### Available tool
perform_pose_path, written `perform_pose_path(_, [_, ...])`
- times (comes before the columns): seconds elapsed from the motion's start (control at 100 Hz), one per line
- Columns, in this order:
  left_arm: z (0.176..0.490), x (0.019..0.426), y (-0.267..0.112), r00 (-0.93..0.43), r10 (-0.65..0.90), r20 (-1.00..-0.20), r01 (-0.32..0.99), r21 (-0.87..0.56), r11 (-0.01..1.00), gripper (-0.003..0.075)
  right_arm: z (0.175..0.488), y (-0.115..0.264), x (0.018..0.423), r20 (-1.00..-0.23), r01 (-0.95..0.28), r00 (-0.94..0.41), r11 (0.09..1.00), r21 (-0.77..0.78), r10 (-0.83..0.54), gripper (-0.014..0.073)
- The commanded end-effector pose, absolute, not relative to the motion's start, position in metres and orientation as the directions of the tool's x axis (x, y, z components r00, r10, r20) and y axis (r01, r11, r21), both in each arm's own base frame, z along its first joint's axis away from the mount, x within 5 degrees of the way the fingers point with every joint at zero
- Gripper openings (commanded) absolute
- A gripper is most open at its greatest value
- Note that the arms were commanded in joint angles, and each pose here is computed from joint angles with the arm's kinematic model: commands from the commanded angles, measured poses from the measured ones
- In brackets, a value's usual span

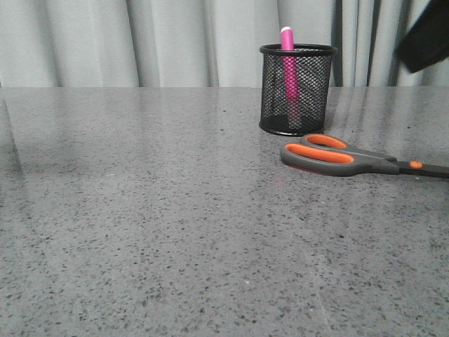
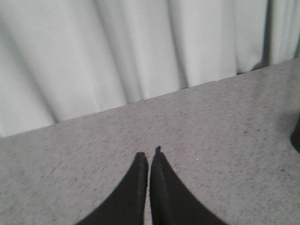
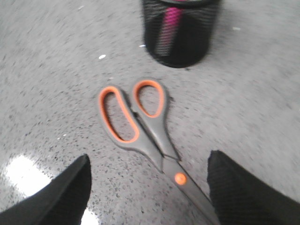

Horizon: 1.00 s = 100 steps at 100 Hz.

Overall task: Put pen and scissors into bin
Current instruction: 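Lower the right gripper onto the scissors handles and close it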

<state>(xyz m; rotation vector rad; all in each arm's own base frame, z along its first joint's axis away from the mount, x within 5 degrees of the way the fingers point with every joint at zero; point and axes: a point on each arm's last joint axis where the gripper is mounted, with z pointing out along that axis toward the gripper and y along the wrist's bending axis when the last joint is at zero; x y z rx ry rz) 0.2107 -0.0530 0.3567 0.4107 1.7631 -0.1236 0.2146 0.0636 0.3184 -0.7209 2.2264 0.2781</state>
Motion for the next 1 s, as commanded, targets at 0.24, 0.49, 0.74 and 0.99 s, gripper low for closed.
perform_pose_path(0.24, [0.337,0.141,-0.026,-0.038,0.108,-0.993,0.198,0.098,0.975,-0.0019,0.301,0.082,0.27,-0.54,-0.745,-0.519,0.66,-0.094,-0.663,0.0474])
perform_pose_path(0.49, [0.334,0.134,-0.026,-0.032,0.085,-0.996,0.201,0.077,0.977,-0.0019,0.28,0.088,0.293,-0.428,-0.79,-0.526,0.608,-0.073,-0.735,0.0474])
perform_pose_path(0.74, [0.334,0.134,-0.026,-0.035,0.065,-0.997,0.201,0.057,0.978,-0.0019,0.27,0.089,0.302,-0.431,-0.786,-0.527,0.613,-0.082,-0.733,0.0474])
perform_pose_path(0.99, [0.334,0.134,-0.026,-0.035,0.065,-0.997,0.201,0.057,0.978,-0.0019,0.271,0.089,0.303,-0.437,-0.79,-0.513,0.606,-0.097,-0.739,0.0474])
